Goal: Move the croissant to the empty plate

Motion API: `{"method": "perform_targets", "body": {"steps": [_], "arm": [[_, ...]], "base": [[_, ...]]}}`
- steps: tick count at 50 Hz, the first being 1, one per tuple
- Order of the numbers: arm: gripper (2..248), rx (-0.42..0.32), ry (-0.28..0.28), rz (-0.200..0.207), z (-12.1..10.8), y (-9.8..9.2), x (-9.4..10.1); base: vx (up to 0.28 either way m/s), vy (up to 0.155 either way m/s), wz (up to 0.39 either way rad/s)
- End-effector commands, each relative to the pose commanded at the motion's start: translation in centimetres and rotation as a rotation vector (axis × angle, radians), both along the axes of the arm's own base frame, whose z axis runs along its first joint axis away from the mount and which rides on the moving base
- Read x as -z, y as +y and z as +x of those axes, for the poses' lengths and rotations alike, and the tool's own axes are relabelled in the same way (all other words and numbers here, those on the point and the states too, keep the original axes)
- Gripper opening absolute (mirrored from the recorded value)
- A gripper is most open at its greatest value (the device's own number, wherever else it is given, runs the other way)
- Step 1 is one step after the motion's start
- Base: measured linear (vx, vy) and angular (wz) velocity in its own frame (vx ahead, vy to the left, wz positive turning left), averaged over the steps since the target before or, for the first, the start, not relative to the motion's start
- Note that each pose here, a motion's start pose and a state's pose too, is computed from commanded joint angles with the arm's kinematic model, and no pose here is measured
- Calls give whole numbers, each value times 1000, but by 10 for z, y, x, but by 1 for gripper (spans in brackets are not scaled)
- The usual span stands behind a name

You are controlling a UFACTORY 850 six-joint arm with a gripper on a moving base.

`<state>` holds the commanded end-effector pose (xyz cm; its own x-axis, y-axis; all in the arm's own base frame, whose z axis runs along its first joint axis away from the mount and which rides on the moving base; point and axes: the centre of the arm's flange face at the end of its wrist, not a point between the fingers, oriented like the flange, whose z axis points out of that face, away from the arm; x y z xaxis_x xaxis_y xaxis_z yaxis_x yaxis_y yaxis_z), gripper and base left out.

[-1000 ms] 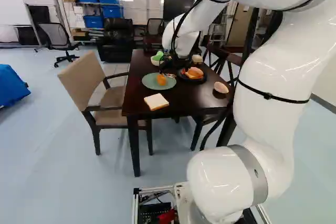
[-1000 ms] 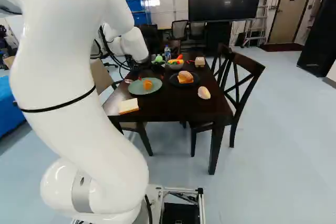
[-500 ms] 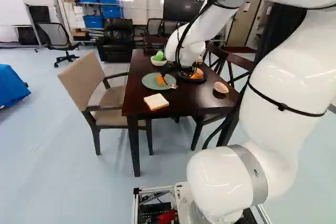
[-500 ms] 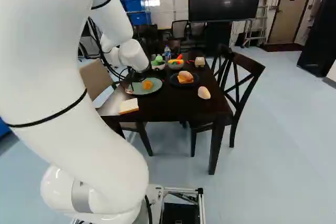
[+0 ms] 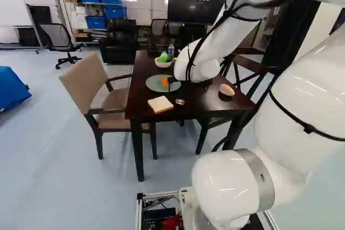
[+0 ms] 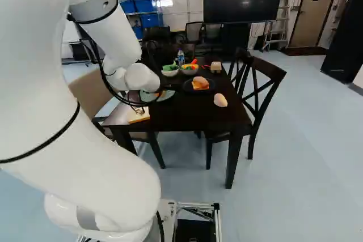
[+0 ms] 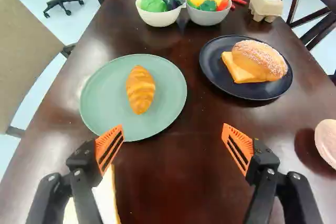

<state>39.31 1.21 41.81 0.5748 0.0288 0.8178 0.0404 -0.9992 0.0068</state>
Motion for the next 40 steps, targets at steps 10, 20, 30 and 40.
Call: {"method": "perform_targets", "body": {"steps": [10,20,30,40], "arm": [[247,8,-58,4,-24,-3,11],[247,15,-109,7,-46,-5,20],[247,21,-154,9,-65,-7,29],[247,27,-192,10,-82,-9,36]], "base": [[0,0,0],[0,0,0],[0,0,0],[0,0,0]]}}
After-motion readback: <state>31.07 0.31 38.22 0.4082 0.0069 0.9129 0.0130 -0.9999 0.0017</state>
